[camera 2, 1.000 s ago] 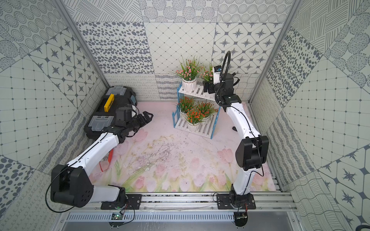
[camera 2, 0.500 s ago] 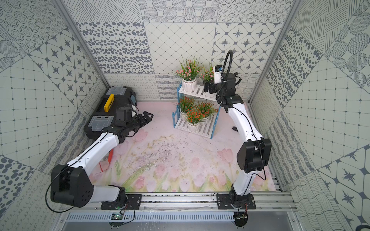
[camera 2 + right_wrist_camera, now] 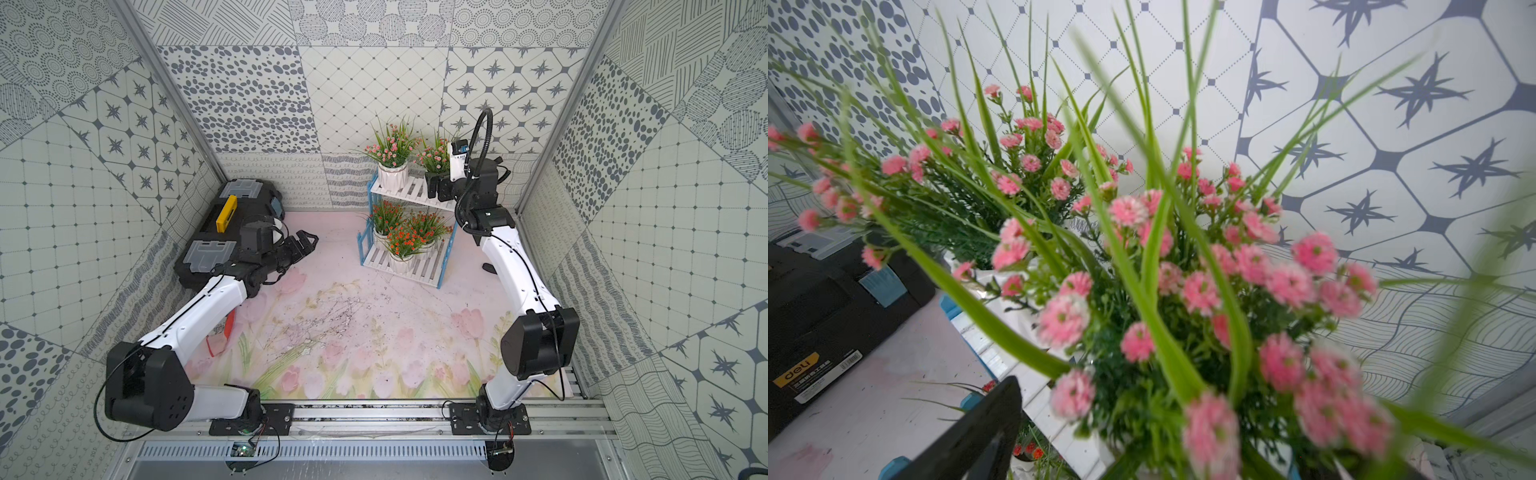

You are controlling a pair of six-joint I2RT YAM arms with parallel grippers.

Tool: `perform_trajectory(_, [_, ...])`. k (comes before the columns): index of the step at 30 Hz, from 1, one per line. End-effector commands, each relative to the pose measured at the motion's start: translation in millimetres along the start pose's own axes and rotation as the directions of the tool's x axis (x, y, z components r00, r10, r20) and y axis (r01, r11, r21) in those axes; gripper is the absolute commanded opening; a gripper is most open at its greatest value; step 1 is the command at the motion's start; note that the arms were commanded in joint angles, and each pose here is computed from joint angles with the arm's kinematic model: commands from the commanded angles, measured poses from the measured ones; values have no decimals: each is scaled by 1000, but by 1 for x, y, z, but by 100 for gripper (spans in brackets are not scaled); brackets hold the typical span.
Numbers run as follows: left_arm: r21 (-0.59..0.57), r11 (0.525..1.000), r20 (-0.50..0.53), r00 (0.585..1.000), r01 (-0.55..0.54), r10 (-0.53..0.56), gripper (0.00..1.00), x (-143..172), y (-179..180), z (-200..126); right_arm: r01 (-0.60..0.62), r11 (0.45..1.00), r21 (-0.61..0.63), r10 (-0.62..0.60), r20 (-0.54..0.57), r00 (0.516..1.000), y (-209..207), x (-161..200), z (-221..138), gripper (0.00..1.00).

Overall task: Place the baby's breath potted plants on the rack by color
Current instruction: Reset both arms

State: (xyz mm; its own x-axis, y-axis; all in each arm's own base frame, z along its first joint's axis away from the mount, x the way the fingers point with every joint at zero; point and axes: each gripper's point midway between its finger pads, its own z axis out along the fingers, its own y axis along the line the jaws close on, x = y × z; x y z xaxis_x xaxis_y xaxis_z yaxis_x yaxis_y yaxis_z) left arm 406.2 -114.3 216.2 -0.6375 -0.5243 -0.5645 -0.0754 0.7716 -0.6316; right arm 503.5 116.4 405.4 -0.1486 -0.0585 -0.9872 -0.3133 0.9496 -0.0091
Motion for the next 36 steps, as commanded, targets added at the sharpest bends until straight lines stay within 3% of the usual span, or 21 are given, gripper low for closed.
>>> perform_trajectory(1, [32, 999, 24, 1000, -8, 8, 98, -6, -7, -2, -1, 1000, -11, 2, 75, 997, 5, -18, -27, 98])
perform_trajectory(10, [-23, 998, 24, 998, -53, 53, 98, -7, 1, -2, -70, 997, -22, 70, 28, 997, 20, 20, -107, 98])
perform_trajectory(18, [-218, 938, -50, 963, -269, 265, 98, -11, 27, -21, -173, 984, 36, 176, -105, 979, 21, 105, -146, 98])
perform_trajectory(22, [-247, 888, -94, 922, -388, 376, 98, 1, 44, -21, -163, 981, 108, 177, -144, 974, 10, 145, -147, 98])
perform_trajectory(27, [-344, 782, -146, 853, -519, 502, 98, 6, 80, -14, -134, 982, 135, 163, -231, 959, 4, 188, -131, 98])
perform_trajectory(29, [-381, 750, -165, 838, -540, 520, 98, 7, 99, -5, -139, 979, 146, 172, -241, 955, 0, 201, -125, 98])
perform_trajectory(31, [-398, 747, -180, 844, -532, 505, 98, 11, 117, 3, -136, 979, 154, 172, -253, 952, -4, 213, -118, 98])
perform_trajectory(36, [-455, 704, -125, 822, -545, 556, 98, 15, 157, 25, -115, 973, 198, 165, -257, 952, -20, 237, -111, 98])
